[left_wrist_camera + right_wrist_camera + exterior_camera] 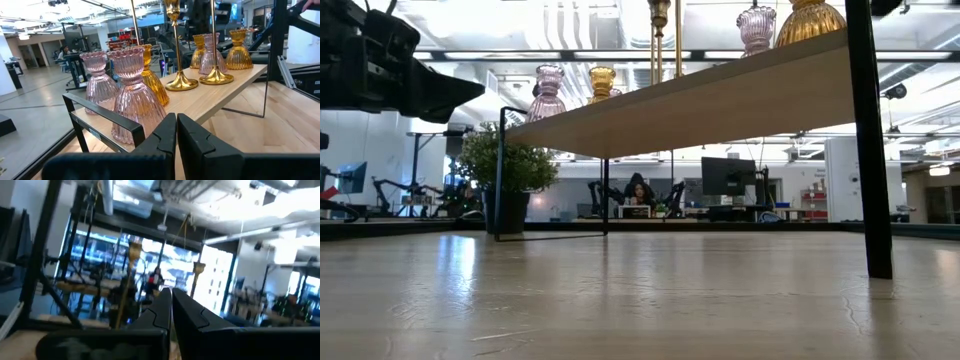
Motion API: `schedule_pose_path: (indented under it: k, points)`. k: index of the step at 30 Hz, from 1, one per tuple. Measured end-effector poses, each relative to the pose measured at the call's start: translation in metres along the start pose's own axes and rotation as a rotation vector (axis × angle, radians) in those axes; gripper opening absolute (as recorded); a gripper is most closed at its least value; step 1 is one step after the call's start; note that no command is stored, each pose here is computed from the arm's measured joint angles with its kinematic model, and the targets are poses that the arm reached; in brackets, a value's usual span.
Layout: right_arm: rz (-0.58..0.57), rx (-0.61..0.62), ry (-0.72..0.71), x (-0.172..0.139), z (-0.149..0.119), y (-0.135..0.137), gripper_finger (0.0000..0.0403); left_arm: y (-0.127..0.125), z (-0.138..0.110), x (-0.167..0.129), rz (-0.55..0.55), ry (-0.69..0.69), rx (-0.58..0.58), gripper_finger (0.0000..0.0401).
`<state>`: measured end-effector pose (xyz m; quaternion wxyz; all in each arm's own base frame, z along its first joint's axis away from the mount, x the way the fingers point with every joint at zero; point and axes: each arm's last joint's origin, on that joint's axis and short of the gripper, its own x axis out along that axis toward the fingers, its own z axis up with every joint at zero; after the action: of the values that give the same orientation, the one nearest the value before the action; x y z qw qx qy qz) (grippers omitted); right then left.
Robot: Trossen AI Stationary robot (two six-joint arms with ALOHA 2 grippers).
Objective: Pick & Place candle stick holders
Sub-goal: Return to Home Position
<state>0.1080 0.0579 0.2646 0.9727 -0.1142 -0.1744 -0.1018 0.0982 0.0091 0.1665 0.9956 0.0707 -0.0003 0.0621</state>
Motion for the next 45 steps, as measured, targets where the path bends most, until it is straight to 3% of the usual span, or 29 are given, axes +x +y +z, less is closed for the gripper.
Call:
schedule_pose_path:
  k: [12,26,36,45]
  points:
    - [0.070,0.142,0.065,0.007,-0.031,-0.036,0.0008,0.000,0.000,0.000,0.000,0.000,0.000,0.0019]
    - [0.080,0.195,0.075,-0.025,-0.073,-0.034,0.0008,0.000,0.000,0.000,0.000,-0.001,0.000,0.0019]
    - [0.075,0.193,0.085,-0.033,-0.073,-0.038,0.0008,0.000,0.000,0.000,0.000,0.000,0.000,0.0019]
    - [0.195,0.234,0.175,-0.034,-0.084,-0.035,0.0008,0.000,0.000,0.000,0.000,0.000,0.000,0.0019]
